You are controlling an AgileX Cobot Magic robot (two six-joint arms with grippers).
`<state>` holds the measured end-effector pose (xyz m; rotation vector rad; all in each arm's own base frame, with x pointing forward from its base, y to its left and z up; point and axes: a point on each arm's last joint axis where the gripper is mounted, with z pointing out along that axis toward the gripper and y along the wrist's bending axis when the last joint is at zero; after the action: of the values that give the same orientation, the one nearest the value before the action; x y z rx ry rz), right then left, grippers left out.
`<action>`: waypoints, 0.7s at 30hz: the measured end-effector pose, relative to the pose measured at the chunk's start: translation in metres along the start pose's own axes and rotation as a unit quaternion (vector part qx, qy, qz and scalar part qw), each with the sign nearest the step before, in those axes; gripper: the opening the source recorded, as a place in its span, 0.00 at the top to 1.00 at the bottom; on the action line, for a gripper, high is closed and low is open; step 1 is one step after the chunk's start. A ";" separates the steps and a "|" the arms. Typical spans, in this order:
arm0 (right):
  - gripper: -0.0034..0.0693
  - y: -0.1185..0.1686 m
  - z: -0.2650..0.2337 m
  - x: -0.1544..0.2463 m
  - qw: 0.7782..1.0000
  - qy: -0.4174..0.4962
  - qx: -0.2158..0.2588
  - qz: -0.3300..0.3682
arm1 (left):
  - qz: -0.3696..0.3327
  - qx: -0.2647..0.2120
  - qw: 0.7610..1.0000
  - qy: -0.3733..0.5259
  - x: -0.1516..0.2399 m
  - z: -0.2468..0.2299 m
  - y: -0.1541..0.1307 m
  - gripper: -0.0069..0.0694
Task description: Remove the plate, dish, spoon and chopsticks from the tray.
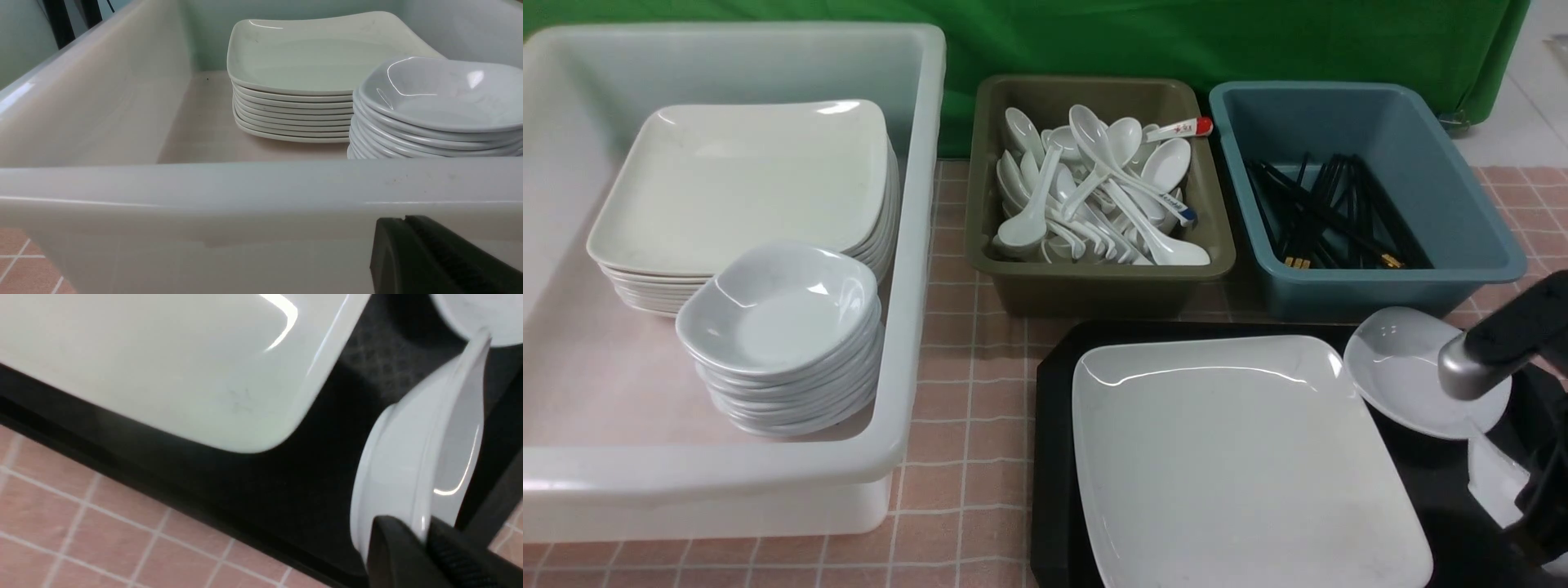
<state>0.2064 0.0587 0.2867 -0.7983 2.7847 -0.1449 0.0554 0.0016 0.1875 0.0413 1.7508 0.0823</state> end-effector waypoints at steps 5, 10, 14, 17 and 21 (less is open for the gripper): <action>0.83 0.004 -0.056 -0.022 0.995 -0.082 -0.062 -0.016 | 0.000 0.000 1.000 0.000 0.000 0.000 0.000 0.88; 0.83 0.048 -0.123 -0.069 0.925 -0.277 -0.212 -0.153 | 0.000 0.000 1.000 0.000 0.000 0.000 0.000 0.88; 0.83 0.093 -0.136 -0.107 0.868 -0.335 -0.269 -0.251 | 0.000 0.000 1.000 0.000 0.000 0.000 0.000 0.88; 0.83 0.143 -0.121 -0.157 0.839 -0.356 -0.272 -0.310 | 0.000 0.000 1.000 0.000 0.000 0.000 0.000 0.88; 0.83 0.199 -0.091 -0.207 0.821 -0.351 -0.216 -0.395 | 0.000 0.000 1.000 0.000 0.000 0.000 0.000 0.88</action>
<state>0.2521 0.3395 0.3846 -1.6660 1.6619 0.5526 0.0554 0.0016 0.1875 0.0412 1.7508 0.0821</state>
